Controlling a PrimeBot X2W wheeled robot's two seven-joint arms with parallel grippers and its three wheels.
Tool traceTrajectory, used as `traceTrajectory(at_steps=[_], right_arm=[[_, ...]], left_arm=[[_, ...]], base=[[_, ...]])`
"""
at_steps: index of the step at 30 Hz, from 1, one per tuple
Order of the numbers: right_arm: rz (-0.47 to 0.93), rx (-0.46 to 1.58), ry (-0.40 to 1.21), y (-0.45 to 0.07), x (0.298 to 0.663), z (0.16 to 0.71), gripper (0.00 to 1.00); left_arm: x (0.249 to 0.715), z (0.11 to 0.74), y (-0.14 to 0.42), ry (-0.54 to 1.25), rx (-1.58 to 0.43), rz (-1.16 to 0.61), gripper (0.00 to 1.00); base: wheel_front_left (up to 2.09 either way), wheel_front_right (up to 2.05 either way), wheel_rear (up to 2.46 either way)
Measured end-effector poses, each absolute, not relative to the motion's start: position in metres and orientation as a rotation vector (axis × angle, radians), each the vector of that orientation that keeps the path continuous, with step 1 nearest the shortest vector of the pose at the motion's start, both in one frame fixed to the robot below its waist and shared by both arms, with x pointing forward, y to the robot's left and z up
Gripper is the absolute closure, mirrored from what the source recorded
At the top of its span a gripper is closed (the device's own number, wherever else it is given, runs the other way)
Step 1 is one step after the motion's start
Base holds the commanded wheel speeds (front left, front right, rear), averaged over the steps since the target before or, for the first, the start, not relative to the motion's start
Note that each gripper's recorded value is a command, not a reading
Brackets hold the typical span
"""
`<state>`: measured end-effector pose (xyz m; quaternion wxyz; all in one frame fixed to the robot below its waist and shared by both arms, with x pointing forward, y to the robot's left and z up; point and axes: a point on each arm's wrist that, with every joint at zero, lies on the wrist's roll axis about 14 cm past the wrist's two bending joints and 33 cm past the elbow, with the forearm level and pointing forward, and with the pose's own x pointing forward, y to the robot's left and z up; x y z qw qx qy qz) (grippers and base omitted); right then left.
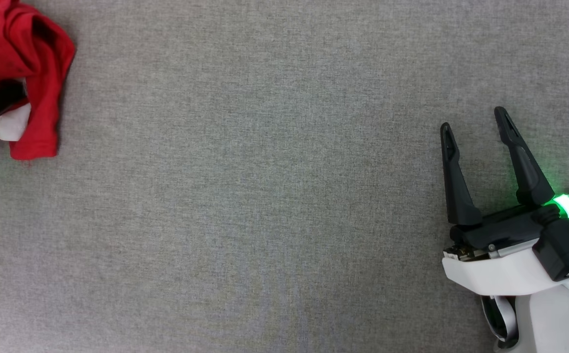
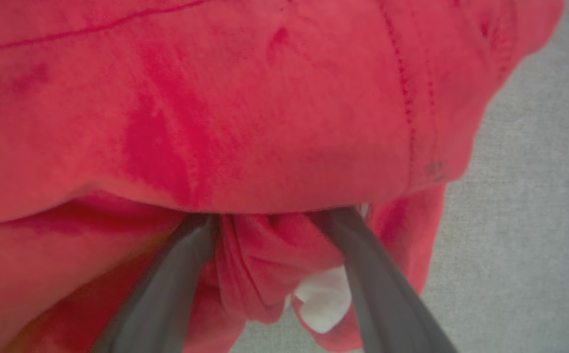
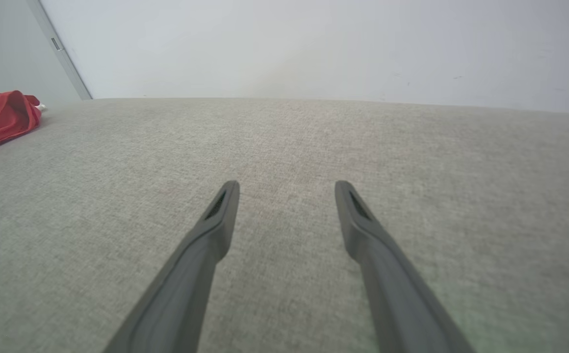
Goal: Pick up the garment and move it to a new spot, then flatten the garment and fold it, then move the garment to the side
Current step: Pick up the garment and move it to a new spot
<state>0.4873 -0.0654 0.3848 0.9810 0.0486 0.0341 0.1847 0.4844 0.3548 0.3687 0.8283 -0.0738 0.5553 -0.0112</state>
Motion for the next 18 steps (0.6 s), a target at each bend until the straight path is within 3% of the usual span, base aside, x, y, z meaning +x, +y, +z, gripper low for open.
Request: traceTrajectory(at_steps=[2,3,4,5,18], right_arm=[[0.371,0.091,0.069,-0.066,0.487,0.384,0.00],[0.371,0.089,0.069,-0.066,0.487,0.385,0.00],[0.371,0.088,0.070,-0.067,0.487,0.385,0.00],[0.370,0.086,0.069,-0.067,0.487,0.386,0.00],[0.386,0.078,0.036,-0.066,0.466,0.427,0.00]], left_arm=[[0.482,0.365,0.354,1.199,-0.168,-0.020,0.00],[0.482,0.364,0.354,1.202,-0.176,-0.020,0.18],[0.481,0.363,0.352,1.203,-0.178,-0.023,0.77],[0.481,0.364,0.351,1.197,-0.181,-0.025,1.00],[0.461,0.413,0.330,0.954,-0.210,-0.086,1.00]], base=[[0.00,0.00,0.00],[0.00,0.00,0.00],[0.00,0.00,0.00],[0.00,0.00,0.00],[0.00,0.00,0.00]])
